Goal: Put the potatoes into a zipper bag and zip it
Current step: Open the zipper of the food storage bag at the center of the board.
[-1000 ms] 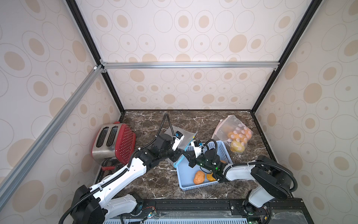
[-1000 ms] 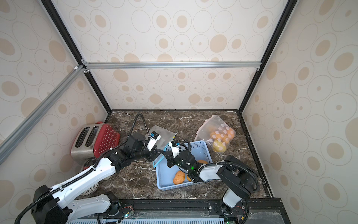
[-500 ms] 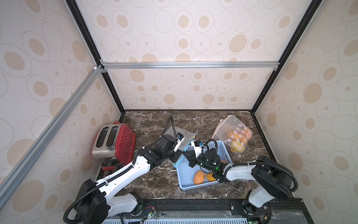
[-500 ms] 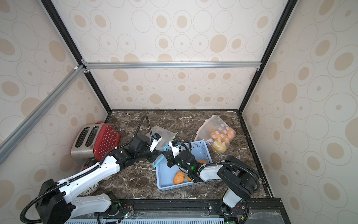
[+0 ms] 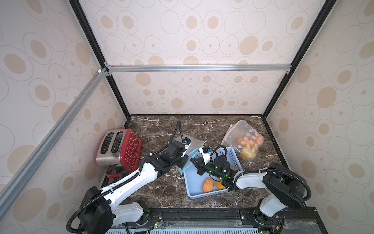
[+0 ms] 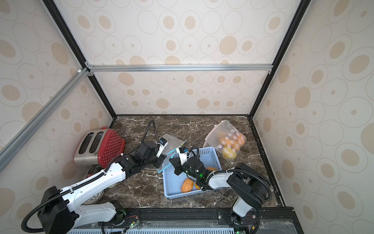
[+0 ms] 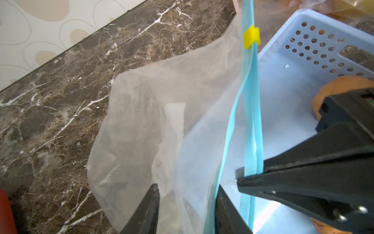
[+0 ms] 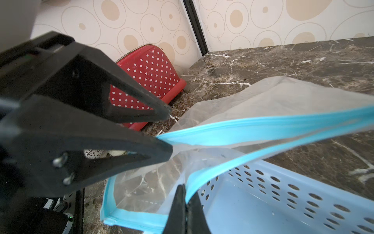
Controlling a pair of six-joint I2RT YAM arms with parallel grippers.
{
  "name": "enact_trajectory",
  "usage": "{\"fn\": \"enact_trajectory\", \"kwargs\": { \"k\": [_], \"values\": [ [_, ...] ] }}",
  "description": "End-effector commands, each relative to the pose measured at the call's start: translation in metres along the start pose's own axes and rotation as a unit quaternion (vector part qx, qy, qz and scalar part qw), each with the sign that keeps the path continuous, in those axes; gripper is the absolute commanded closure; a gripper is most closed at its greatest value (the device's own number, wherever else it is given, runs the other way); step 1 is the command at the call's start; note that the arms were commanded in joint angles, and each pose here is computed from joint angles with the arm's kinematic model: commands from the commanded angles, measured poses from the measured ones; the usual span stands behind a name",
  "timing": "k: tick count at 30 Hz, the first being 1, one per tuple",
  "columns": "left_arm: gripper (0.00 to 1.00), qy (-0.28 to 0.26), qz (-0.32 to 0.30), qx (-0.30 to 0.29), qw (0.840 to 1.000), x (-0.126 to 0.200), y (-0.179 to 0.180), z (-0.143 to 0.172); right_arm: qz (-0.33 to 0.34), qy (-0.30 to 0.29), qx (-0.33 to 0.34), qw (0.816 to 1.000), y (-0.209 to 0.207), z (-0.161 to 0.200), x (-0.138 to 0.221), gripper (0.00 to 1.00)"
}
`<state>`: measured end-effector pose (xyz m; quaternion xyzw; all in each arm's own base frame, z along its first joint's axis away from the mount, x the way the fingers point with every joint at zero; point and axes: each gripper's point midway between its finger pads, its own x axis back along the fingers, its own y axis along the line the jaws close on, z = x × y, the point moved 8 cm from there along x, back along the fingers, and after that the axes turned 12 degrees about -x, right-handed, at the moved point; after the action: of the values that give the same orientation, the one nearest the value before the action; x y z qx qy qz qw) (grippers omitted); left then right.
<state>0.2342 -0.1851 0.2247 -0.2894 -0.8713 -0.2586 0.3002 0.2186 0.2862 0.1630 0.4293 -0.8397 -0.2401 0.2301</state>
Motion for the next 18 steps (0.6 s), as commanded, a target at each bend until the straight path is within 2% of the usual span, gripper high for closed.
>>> {"fn": "enact_trajectory", "kwargs": {
  "k": [1,4,9,13,16,18],
  "values": [
    [0.58,-0.046,-0.039,-0.003,0.998,0.012,0.011,-0.026,-0.017,-0.005,0.001,1.000,0.005,-0.006,0.000,1.00],
    [0.58,-0.041,-0.041,-0.007,0.998,0.004,0.012,-0.033,-0.020,0.001,0.001,1.000,0.005,-0.004,0.000,1.00],
    [0.58,-0.033,-0.010,-0.015,0.999,-0.010,0.005,-0.039,-0.023,0.004,0.003,1.000,0.006,-0.004,0.000,1.00],
    [0.58,-0.039,-0.010,-0.009,0.999,-0.010,0.005,-0.041,-0.028,0.011,0.000,1.000,0.007,-0.003,-0.001,1.00],
    [0.63,-0.047,-0.015,-0.004,0.999,-0.008,0.007,-0.043,-0.028,0.013,0.001,1.000,0.006,-0.002,-0.001,1.00],
    [0.70,-0.043,-0.018,-0.005,0.999,-0.010,0.007,-0.042,-0.027,0.012,0.003,1.000,0.006,-0.002,0.000,1.00]
  ]
}}
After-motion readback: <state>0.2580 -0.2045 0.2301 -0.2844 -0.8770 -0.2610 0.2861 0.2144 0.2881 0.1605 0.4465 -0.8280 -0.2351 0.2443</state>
